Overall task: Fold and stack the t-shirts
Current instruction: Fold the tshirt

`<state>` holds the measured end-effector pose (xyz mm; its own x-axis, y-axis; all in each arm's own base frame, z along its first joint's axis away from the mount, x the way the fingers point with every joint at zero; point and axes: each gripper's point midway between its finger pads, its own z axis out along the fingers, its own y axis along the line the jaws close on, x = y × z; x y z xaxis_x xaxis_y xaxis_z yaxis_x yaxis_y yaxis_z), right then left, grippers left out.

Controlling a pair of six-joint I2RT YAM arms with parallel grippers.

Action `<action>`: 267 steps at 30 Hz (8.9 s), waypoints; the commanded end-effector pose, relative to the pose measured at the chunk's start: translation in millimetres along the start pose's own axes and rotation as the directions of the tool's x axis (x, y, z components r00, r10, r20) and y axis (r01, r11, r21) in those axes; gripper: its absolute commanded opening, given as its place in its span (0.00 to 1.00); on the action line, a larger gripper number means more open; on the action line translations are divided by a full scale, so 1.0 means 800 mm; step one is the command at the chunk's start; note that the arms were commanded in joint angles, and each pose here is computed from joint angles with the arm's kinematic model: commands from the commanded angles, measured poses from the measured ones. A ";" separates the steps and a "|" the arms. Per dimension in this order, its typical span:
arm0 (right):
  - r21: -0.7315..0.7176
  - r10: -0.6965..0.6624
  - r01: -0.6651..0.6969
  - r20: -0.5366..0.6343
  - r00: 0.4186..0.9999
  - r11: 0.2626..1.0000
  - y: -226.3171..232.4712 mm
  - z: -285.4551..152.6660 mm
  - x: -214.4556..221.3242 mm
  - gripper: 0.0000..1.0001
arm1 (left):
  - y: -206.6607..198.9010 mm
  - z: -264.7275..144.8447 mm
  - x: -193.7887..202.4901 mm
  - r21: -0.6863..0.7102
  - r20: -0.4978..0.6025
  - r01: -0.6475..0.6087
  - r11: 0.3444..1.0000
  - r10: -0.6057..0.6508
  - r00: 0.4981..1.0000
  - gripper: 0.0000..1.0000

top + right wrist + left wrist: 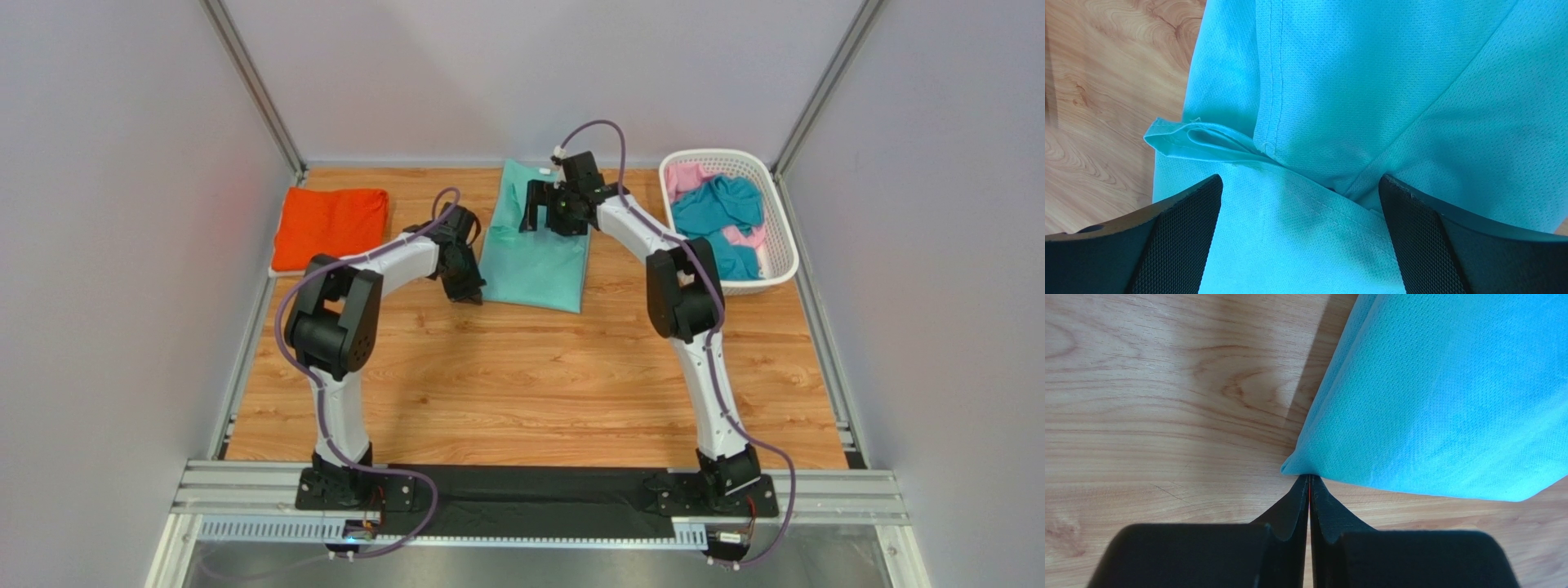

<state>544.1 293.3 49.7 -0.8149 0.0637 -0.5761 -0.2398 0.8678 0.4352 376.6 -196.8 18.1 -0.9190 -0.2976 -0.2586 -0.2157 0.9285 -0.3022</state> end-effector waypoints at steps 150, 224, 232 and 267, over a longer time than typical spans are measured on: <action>-0.477 -0.494 0.404 -0.073 0.866 0.780 0.160 -0.285 0.287 0.49 | 0.007 -0.266 0.042 0.207 0.440 -0.110 0.972 0.008 0.898 0.00; -0.280 0.125 -0.223 -0.327 0.937 0.934 0.032 -0.246 0.242 0.16 | -0.114 -0.072 -0.084 0.167 0.305 -0.168 0.972 0.111 0.946 0.00; -0.149 0.170 -0.231 -0.336 0.926 0.962 -0.009 -0.228 0.267 0.18 | -0.131 -0.028 -0.076 0.192 0.265 -0.241 0.951 0.186 0.946 0.00; -0.263 -0.017 -0.069 -0.312 0.950 0.962 0.042 -0.228 0.260 0.29 | -0.146 -0.057 -0.063 0.207 0.336 -0.332 0.920 0.252 0.907 0.00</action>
<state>263.3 233.0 56.6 -0.9524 -0.0838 -0.2931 -0.2595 0.7273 0.6354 428.0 -280.4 73.6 -0.8275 -0.1017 -0.5522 0.1384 0.9161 -0.3762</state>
